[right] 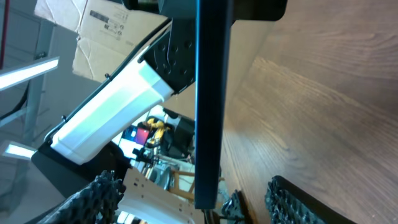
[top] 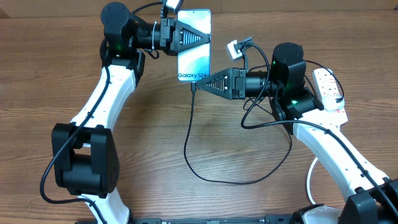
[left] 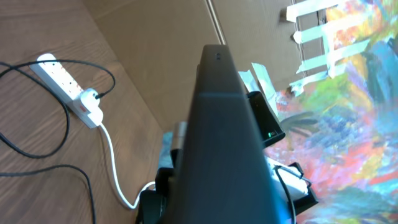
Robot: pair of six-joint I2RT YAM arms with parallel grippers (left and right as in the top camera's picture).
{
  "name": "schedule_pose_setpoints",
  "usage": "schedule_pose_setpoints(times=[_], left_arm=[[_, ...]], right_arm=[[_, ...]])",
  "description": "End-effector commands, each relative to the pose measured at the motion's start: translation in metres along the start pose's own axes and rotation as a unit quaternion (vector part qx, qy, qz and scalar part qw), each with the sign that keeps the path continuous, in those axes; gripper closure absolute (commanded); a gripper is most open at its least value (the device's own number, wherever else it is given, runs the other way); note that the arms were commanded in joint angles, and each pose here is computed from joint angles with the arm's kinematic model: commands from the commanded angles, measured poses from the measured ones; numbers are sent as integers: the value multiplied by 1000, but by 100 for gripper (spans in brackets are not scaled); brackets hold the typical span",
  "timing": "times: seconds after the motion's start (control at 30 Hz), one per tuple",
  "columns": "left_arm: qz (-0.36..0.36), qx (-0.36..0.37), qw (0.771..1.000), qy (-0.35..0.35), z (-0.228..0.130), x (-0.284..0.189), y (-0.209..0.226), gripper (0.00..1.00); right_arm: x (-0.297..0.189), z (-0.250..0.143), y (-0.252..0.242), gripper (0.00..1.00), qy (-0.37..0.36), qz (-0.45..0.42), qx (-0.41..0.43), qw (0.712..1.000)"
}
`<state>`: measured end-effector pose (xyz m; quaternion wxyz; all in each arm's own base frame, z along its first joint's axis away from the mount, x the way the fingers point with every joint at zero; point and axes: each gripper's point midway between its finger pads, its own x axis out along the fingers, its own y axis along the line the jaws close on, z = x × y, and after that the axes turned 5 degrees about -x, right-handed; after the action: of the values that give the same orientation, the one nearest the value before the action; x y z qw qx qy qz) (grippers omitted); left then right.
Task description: Plug charger to phone and switch on socket
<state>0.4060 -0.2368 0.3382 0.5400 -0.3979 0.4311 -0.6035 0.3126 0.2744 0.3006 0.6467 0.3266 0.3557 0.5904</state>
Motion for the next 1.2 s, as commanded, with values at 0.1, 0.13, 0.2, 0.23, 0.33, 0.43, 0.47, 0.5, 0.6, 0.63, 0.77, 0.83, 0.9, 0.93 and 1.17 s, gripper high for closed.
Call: schedule_pose_setpoints(times=[0.1,0.13,0.2,0.23,0.33,0.43,0.47,0.5,0.6,0.63,0.77,0.83,0.9,0.93,1.17], left_arm=[[3,-68,998,5,-4,9,3,96],[3,-75,997,5,-4,11,5,96],[4,-83,997,4,-5,14,8,96],[5,-81,997,2,-4,14,8,96],[6,-78,997,-6,-1,15,9,96],[7,-67,998,-10,0,15,9,96],[7,-64,998,-10,0,14,9,96],[7,-62,998,-10,0,15,9,96],[7,-53,999,-10,0,14,9,95],[7,-53,999,-10,0,14,9,96],[7,-51,999,-10,0,14,9,96],[7,-49,999,-10,0,14,9,96],[8,-43,999,-11,0,14,9,96],[8,-42,999,-11,1,14,9,96],[7,-42,999,-9,0,15,9,96]], right_arm=[[0,-4,-2,38,8,-2,-7,1000],[0,-3,-5,41,5,-9,-1,1000],[1,-3,-14,57,-3,-28,13,1000],[1,-4,-17,66,-6,-35,19,999],[4,-6,-22,71,-7,-49,32,998],[7,-7,-22,70,-7,-50,31,998],[7,-7,-22,70,-7,-50,31,998],[7,-7,-22,70,-7,-51,31,998],[7,-7,-23,70,-9,-52,31,998],[7,-7,-23,71,-9,-52,32,998],[7,-7,-23,75,-9,-52,32,998],[7,-7,-23,75,-9,-52,32,998],[7,-7,-23,70,-9,-52,32,998],[7,-7,-23,69,-8,-52,32,998],[7,-8,-22,75,-7,-52,34,998]])
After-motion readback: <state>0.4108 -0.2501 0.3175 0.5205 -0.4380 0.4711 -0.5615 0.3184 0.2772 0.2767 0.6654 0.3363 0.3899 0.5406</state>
